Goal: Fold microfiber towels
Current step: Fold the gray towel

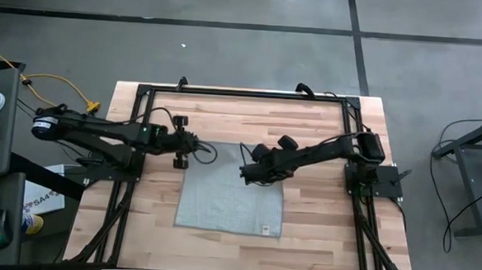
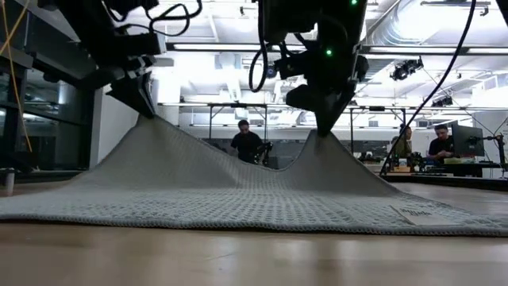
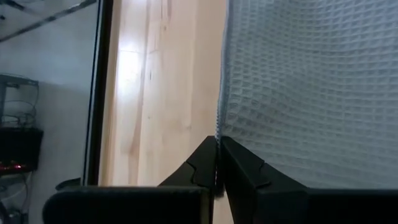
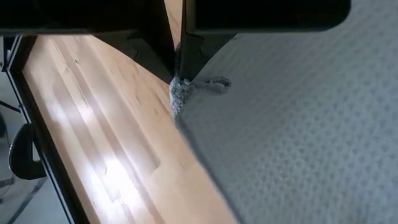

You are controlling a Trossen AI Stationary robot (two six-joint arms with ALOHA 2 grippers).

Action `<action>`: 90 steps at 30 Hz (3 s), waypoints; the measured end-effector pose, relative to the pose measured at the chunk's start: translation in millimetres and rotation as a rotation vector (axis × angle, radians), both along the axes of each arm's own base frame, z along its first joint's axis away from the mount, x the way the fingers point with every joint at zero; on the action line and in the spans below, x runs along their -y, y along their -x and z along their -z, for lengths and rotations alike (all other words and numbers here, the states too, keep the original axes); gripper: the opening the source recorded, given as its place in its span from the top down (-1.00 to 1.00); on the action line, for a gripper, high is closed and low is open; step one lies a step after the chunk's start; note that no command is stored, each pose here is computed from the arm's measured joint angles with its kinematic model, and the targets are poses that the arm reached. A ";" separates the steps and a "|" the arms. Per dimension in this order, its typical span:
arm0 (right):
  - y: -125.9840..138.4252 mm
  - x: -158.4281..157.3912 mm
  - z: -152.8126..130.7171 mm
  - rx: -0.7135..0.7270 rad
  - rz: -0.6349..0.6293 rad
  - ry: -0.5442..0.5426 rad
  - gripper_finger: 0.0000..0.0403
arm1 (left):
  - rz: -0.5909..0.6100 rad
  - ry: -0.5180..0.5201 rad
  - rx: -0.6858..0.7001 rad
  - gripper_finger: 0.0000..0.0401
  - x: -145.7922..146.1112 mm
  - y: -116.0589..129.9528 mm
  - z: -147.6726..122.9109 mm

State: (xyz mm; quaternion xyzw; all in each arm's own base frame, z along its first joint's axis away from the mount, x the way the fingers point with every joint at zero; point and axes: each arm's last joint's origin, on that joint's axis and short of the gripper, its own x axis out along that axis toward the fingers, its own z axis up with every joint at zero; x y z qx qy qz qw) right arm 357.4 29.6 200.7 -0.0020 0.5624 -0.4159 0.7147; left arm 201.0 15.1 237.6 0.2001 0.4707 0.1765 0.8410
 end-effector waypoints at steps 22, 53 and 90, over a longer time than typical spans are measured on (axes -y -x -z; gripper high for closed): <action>11.5 45.5 36.8 -0.065 0.059 -0.043 0.92 | -0.077 0.080 -0.078 0.88 -45.1 -29.0 34.2; 22.0 86.3 51.8 -0.142 0.061 -0.089 0.40 | -0.149 0.024 -0.123 0.39 -60.5 -31.4 43.6; 45.0 63.5 -38.0 0.059 -0.227 -0.217 0.32 | -0.114 0.044 -0.108 0.39 -12.4 -28.9 9.2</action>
